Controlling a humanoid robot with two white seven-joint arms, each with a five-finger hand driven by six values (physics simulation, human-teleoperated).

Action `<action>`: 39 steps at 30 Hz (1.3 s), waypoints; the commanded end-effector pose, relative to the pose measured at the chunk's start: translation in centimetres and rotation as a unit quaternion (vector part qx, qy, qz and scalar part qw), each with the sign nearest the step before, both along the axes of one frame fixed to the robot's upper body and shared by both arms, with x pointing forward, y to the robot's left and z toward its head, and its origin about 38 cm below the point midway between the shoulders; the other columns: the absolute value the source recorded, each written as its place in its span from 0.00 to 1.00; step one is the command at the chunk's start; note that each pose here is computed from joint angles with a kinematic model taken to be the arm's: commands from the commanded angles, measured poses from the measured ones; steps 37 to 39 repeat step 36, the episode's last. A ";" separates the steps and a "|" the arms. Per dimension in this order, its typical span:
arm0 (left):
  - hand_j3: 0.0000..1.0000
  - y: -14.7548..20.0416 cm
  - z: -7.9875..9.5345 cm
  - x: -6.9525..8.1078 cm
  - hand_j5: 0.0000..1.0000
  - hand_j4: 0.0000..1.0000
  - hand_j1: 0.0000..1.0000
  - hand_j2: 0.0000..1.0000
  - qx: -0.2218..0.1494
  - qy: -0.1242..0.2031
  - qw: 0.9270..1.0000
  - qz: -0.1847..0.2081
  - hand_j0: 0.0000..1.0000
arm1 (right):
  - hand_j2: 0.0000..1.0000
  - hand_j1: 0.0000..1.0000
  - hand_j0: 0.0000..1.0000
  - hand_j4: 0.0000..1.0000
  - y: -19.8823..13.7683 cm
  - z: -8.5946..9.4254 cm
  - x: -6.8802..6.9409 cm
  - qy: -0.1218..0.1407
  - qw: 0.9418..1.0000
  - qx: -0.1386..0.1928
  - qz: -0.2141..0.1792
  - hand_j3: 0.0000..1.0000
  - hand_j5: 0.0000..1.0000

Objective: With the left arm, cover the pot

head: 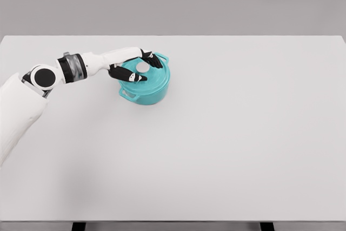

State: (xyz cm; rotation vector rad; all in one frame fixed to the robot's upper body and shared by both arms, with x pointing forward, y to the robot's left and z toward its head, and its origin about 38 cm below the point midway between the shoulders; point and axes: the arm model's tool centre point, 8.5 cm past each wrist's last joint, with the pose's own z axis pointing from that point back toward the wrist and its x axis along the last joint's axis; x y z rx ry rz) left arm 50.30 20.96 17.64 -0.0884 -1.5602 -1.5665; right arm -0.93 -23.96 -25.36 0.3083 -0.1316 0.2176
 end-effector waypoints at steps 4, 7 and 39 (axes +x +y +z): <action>0.66 0.1 0.2 0.1 0.66 0.66 0.66 0.66 -0.004 0.000 1.000 0.002 0.66 | 1.00 1.00 1.00 1.00 0.0 0.0 0.1 -0.001 1.000 0.000 0.000 1.00 1.00; 0.66 0.0 0.3 0.1 0.66 0.66 0.66 0.66 -0.005 -0.002 1.000 0.001 0.66 | 1.00 1.00 1.00 1.00 0.0 0.0 0.0 -0.001 1.000 0.000 0.000 1.00 1.00; 1.00 12.1 6.4 -9.6 1.00 1.00 1.00 1.00 0.015 -0.004 1.000 -0.009 1.00 | 1.00 1.00 1.00 1.00 0.0 0.0 0.0 0.000 1.000 0.000 0.000 1.00 1.00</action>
